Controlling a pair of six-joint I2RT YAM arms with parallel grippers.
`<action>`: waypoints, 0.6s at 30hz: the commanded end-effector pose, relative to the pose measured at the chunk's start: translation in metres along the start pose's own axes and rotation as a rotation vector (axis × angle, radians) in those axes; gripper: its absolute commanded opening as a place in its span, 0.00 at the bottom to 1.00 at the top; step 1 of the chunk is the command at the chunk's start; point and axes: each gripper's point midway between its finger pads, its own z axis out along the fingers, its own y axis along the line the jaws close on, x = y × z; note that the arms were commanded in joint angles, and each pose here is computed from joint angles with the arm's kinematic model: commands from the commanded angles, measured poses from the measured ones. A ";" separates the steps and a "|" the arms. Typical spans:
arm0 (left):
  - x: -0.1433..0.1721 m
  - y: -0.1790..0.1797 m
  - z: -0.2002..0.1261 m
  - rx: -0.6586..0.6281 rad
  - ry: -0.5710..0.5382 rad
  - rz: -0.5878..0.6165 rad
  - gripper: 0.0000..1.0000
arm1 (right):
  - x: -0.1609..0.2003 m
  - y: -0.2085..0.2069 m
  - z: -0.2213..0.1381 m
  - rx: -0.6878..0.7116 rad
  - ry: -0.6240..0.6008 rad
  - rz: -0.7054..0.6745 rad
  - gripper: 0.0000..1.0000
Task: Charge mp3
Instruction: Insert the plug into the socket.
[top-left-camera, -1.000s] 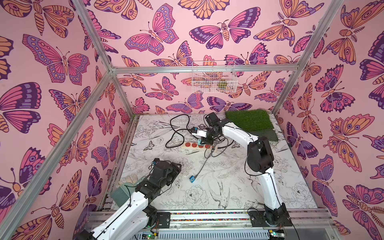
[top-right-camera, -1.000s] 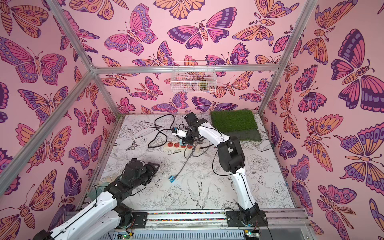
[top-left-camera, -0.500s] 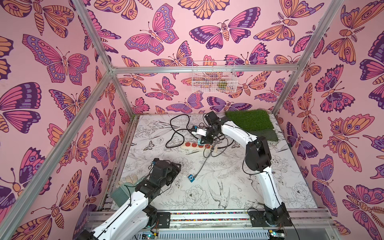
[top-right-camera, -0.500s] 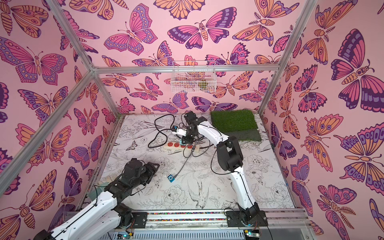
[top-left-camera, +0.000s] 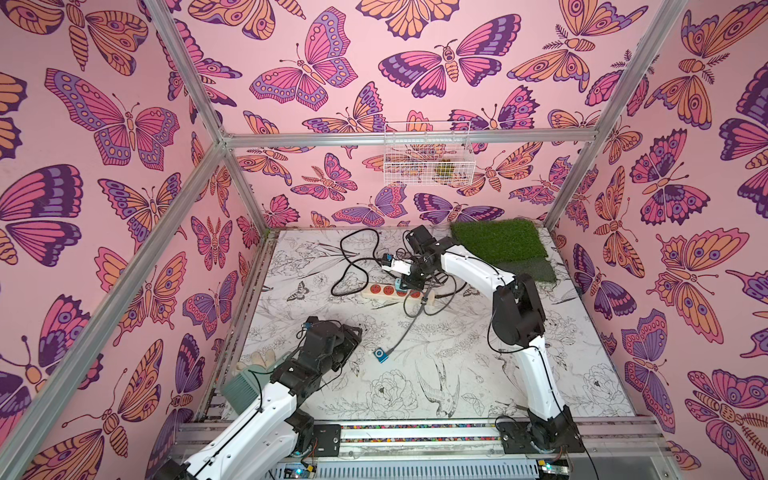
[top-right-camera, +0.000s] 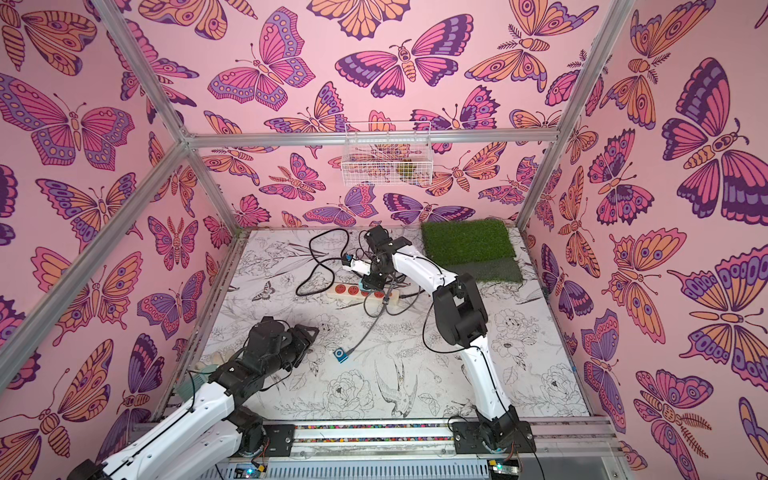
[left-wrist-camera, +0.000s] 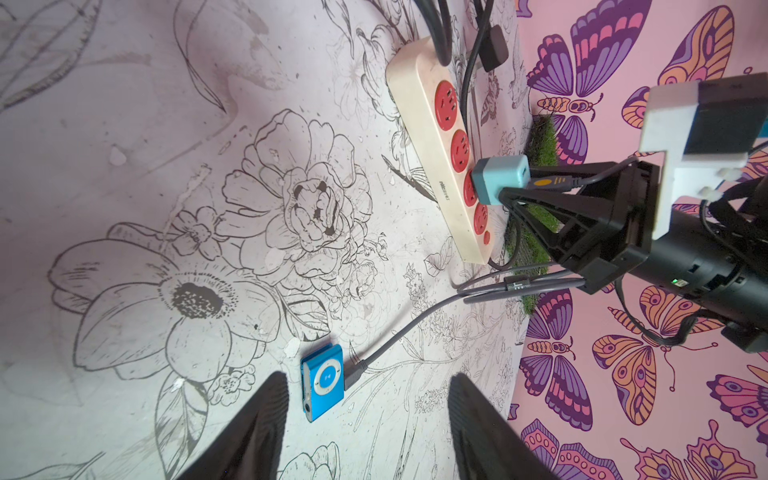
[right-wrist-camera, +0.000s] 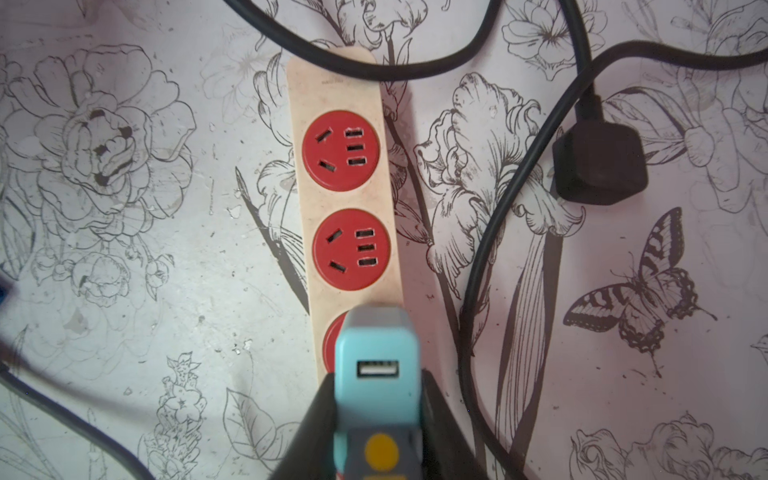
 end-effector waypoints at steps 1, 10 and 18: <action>0.001 0.012 0.000 -0.030 0.001 0.012 0.63 | 0.076 0.028 0.070 -0.060 0.261 0.098 0.00; 0.002 0.017 0.001 -0.052 0.003 0.020 0.63 | 0.078 0.026 0.069 -0.080 0.222 0.179 0.00; 0.003 0.020 0.003 -0.071 0.009 0.018 0.63 | 0.082 0.037 0.066 -0.110 0.229 0.222 0.00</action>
